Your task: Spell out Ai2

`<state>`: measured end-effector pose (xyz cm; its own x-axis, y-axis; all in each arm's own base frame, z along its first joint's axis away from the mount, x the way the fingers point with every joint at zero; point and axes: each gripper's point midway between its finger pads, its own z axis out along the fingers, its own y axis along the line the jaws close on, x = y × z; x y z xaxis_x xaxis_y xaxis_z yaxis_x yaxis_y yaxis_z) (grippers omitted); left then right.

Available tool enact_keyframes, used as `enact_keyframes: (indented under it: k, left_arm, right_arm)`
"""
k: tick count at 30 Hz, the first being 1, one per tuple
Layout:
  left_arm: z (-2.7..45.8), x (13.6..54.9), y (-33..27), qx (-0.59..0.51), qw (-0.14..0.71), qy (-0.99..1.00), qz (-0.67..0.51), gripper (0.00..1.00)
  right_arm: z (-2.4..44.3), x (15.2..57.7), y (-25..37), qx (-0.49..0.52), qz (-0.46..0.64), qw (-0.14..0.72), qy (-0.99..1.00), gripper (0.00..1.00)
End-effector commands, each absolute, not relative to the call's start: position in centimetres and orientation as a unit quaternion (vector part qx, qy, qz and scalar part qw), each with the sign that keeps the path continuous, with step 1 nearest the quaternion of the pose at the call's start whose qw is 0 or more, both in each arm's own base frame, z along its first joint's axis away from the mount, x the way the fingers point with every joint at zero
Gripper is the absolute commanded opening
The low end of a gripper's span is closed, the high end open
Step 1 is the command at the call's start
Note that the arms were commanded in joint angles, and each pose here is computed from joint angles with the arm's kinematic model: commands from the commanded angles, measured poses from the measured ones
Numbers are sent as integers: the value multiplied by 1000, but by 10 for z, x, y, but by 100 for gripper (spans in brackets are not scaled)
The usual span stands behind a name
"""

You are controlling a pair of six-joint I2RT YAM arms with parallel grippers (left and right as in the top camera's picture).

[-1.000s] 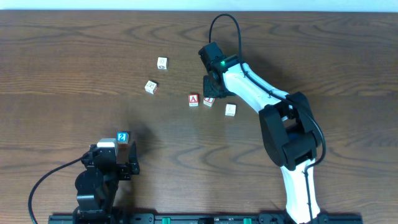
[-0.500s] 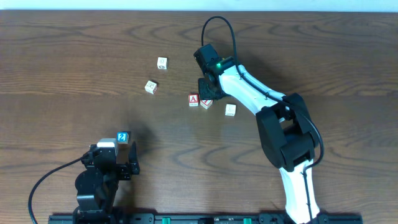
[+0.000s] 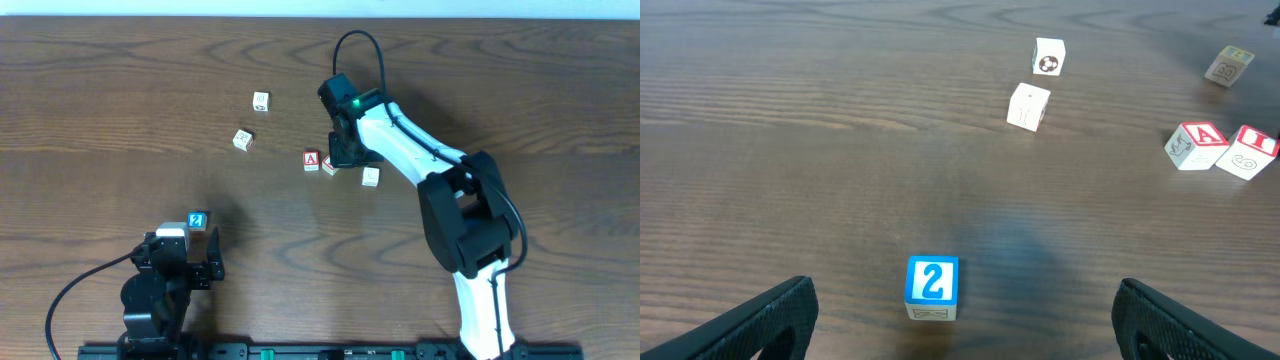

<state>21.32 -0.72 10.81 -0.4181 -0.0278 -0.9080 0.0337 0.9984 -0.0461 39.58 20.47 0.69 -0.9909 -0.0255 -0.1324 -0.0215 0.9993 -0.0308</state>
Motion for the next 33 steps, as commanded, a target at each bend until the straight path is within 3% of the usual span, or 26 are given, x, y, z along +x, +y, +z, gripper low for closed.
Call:
enact_keyframes:
  k: [1,24,33]
  left_arm:
    - [102,213,-7,-1,536,844,-29,95]
    - [102,213,-7,-1,536,844,-29,95]
    - [102,213,-7,-1,536,844,-29,95]
  right_arm:
    - [27,394,205,4,-1,76,997,1]
    - [26,370,241,-60,41,47,996,2]
    - [24,357,220,-31,-10,25,999,1]
